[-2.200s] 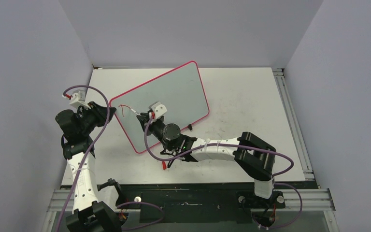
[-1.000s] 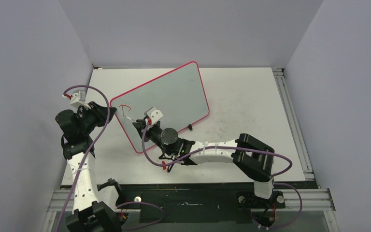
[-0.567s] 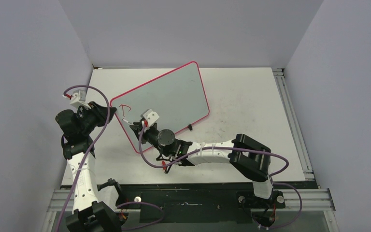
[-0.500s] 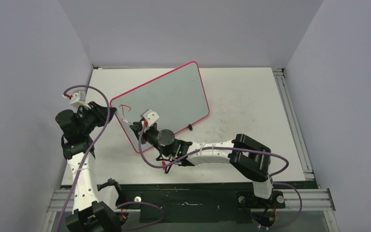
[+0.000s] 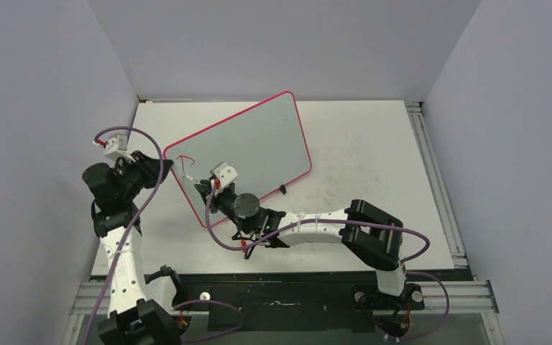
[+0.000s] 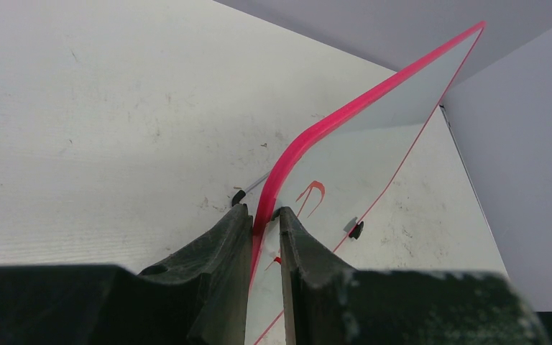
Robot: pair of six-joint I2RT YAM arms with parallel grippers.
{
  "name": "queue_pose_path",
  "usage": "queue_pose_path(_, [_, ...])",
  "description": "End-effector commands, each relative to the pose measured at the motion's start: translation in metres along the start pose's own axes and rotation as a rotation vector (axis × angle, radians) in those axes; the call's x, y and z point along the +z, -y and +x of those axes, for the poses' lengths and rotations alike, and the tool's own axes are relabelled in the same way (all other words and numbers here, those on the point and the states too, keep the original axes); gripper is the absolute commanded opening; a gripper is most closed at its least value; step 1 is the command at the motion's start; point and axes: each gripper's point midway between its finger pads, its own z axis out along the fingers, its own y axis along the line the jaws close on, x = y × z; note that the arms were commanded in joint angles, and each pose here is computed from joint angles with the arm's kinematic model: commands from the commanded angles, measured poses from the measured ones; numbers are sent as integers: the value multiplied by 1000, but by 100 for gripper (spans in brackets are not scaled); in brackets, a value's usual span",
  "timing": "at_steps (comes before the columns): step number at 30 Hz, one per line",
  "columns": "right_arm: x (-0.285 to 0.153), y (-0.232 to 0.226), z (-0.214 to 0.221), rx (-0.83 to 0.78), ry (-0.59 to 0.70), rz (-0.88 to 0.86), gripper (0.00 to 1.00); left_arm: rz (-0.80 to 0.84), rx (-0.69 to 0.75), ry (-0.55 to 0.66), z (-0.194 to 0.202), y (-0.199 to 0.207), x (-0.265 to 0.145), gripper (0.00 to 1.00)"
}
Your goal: Write a sentence on the whiteboard
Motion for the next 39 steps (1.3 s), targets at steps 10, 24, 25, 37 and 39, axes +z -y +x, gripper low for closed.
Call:
queue_pose_path(10, [4, 29, -41, 5, 97, 99, 5, 25, 35, 26, -9, 6, -2, 18])
queue_pose_path(24, [1, 42, -46, 3, 111, 145, 5, 24, 35, 26, -9, 6, -1, 18])
queue_pose_path(25, [1, 43, -47, 4, 112, 147, 5, 25, 35, 26, -9, 6, -1, 18])
queue_pose_path(37, [-2, 34, -55, 6, 125, 95, 5, 21, 34, 24, -9, 5, -1, 18])
queue_pose_path(39, [-7, 27, -64, 5, 139, 57, 5, 19, 34, 24, -8, 4, -1, 18])
